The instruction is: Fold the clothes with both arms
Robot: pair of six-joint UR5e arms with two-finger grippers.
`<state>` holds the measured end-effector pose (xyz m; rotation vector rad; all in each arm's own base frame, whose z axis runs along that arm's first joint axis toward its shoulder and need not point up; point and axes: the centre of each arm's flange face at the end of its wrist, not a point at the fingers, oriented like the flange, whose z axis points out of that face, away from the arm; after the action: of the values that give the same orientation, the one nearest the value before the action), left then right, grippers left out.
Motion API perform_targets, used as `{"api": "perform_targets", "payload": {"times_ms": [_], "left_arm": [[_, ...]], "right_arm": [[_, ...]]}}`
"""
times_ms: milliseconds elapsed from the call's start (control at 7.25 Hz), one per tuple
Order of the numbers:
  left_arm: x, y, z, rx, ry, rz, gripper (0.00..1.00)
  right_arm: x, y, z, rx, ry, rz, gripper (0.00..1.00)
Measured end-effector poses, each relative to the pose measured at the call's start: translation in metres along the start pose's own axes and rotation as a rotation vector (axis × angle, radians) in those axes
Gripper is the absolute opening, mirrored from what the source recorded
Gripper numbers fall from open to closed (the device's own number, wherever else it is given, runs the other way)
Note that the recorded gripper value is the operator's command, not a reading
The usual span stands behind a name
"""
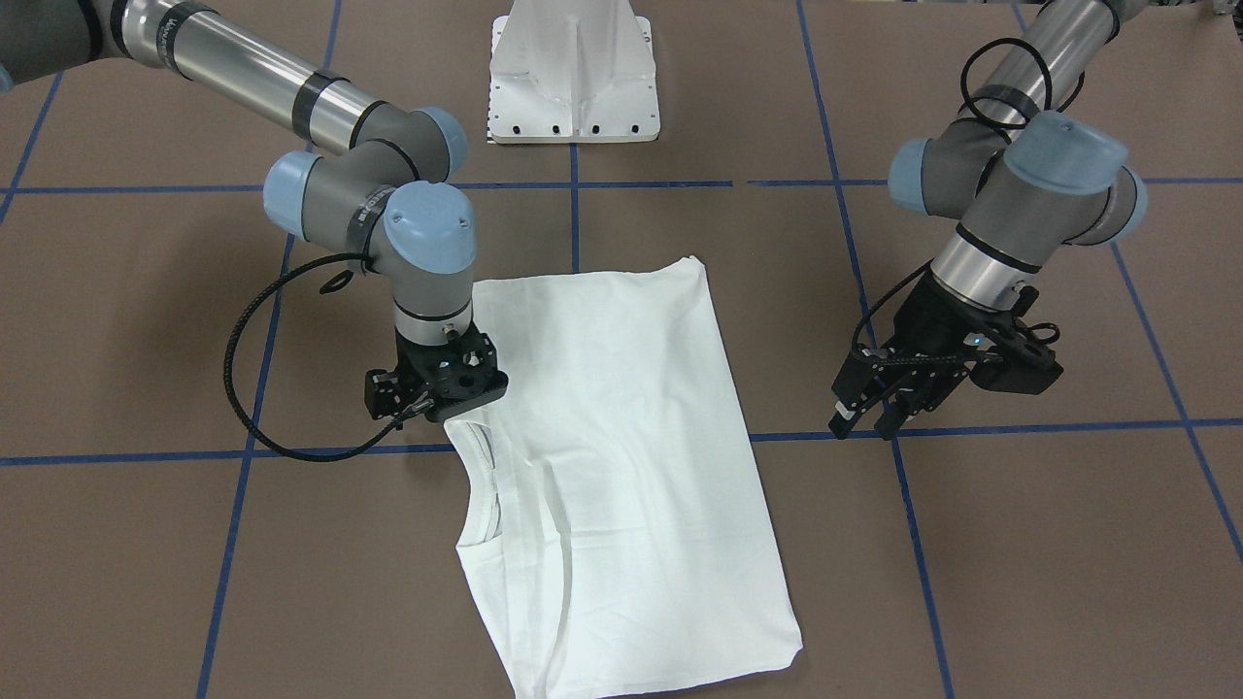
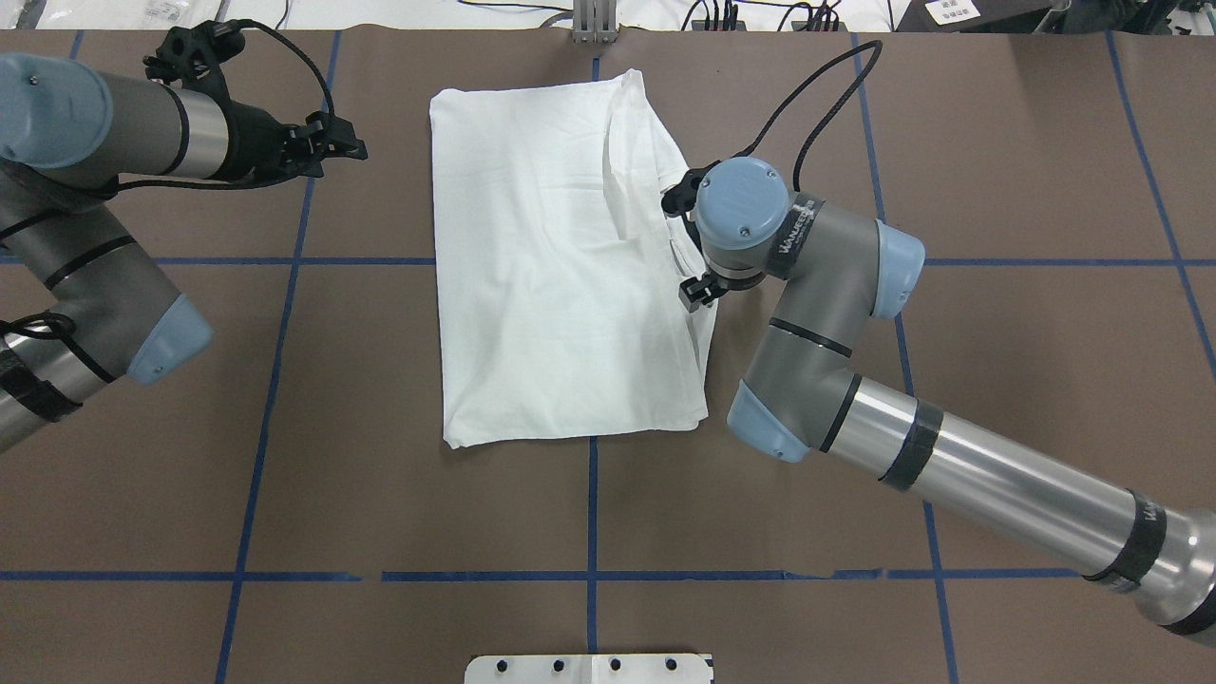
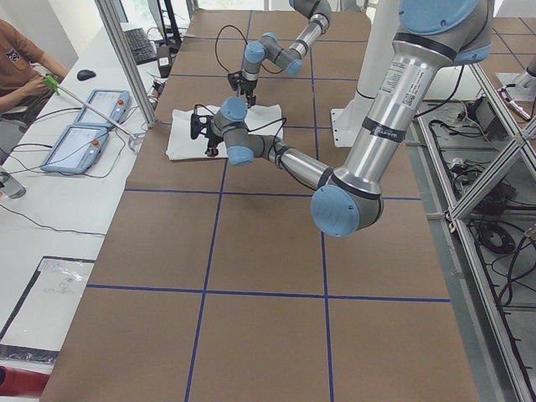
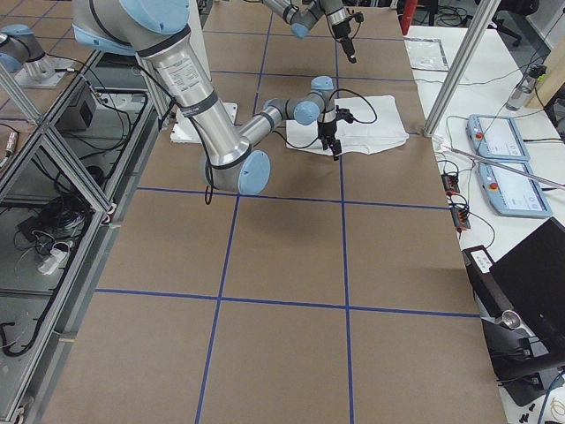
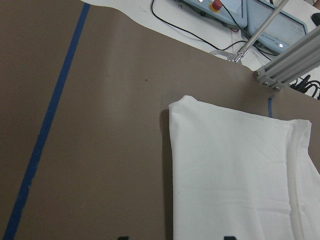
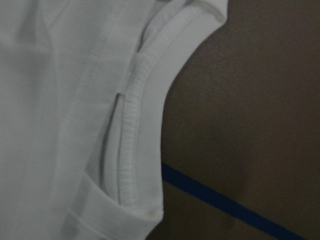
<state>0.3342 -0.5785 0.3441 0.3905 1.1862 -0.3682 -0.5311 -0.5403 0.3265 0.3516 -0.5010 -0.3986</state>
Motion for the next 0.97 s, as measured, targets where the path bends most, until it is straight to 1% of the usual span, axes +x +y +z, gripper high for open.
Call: {"api": "perform_targets", "payload": {"times_ms": [138,276,414,690,828,966], "left_arm": [[0.003,0.0,-0.003,0.001,0.005,0.002,0.7],[0.006,0.0,-0.005,0.001,0.005,0.002,0.7],[0.009,0.001,-0.008,0.001,0.006,0.002,0.7],[0.015,0.002,-0.014,0.001,0.016,0.006,0.7],[0.017,0.003,-0.017,-0.005,0.025,0.008,0.7],[0.017,0.005,-0.022,-0.017,0.032,0.011,0.7]], "right_arm": [[0.03,-0.003,0.0,-0.009,0.005,-0.011,1.0],[0.046,-0.009,-0.012,-0.008,-0.021,-0.005,1.0],[0.047,-0.017,-0.031,0.01,-0.052,0.009,1.0],[0.026,-0.041,-0.067,0.06,-0.1,0.075,1.0],[0.007,-0.05,-0.077,0.069,-0.119,0.113,1.0],[-0.013,-0.057,-0.079,0.065,-0.13,0.133,1.0]]}}
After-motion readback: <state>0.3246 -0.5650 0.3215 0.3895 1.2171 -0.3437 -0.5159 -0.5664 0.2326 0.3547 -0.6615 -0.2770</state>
